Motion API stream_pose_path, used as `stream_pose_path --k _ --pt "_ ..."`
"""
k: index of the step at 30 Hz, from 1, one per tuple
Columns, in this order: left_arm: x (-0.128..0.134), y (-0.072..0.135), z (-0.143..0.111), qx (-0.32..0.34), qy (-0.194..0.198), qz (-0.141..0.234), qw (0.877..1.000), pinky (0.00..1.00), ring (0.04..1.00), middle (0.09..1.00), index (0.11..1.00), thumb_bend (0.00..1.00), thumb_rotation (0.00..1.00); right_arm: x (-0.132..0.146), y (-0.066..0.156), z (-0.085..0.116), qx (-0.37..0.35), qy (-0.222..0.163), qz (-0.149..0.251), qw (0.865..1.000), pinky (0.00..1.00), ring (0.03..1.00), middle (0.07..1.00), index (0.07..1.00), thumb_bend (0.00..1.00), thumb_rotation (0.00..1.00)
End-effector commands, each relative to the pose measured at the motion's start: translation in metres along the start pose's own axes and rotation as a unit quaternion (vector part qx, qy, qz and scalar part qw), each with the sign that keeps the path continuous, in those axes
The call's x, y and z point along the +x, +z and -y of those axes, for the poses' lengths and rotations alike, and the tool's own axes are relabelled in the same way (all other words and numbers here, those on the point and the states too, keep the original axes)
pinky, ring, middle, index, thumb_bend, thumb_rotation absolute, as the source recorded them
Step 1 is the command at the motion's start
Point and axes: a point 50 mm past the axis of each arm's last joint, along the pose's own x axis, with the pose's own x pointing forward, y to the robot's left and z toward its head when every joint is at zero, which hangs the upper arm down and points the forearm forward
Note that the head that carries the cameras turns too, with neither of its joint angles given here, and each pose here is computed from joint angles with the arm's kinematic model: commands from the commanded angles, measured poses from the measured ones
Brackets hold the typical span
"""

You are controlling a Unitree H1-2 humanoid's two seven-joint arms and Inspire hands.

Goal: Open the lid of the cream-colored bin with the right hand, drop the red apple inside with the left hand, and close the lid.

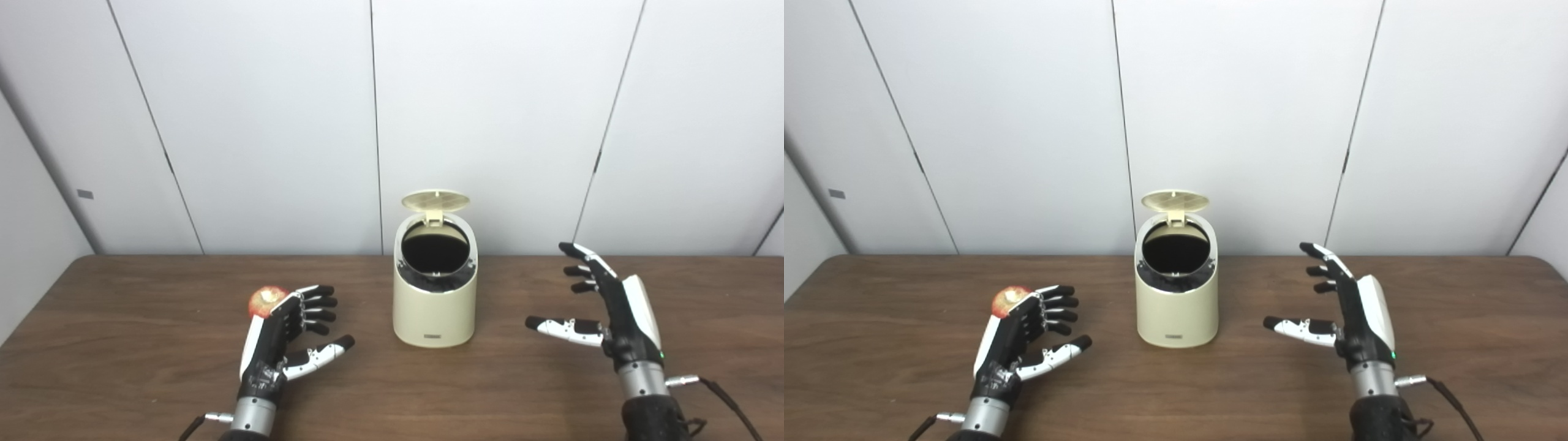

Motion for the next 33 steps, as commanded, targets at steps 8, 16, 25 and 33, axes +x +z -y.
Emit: stream_pose_path --k 8,16,25,33 --pt "0.007 0.015 0.006 -0.006 -0.005 0.033 0.999 0.58 0.636 0.691 0.726 0.7 0.0 0.004 0.006 0.001 0.033 -0.022 0.039 0.998 0.63 0.756 0.846 0.826 0.75 0.05" --pt "0.011 0.022 0.007 0.0 0.003 0.047 0.999 0.55 0.624 0.686 0.717 0.71 0.0 0.003 -0.001 0.008 0.029 -0.026 0.03 0.999 0.65 0.764 0.853 0.838 0.77 0.0" --pt "0.016 0.054 -0.035 0.076 0.067 0.113 0.988 0.56 0.66 0.721 0.735 0.67 0.0 0.004 0.004 0.012 0.023 -0.021 0.034 0.999 0.64 0.753 0.844 0.825 0.77 0.0" --pt "0.026 0.077 -0.089 0.128 0.13 0.121 0.976 0.58 0.698 0.741 0.743 0.69 0.01 0.006 0.006 0.013 0.019 -0.021 0.029 0.999 0.64 0.744 0.842 0.818 0.77 0.0"
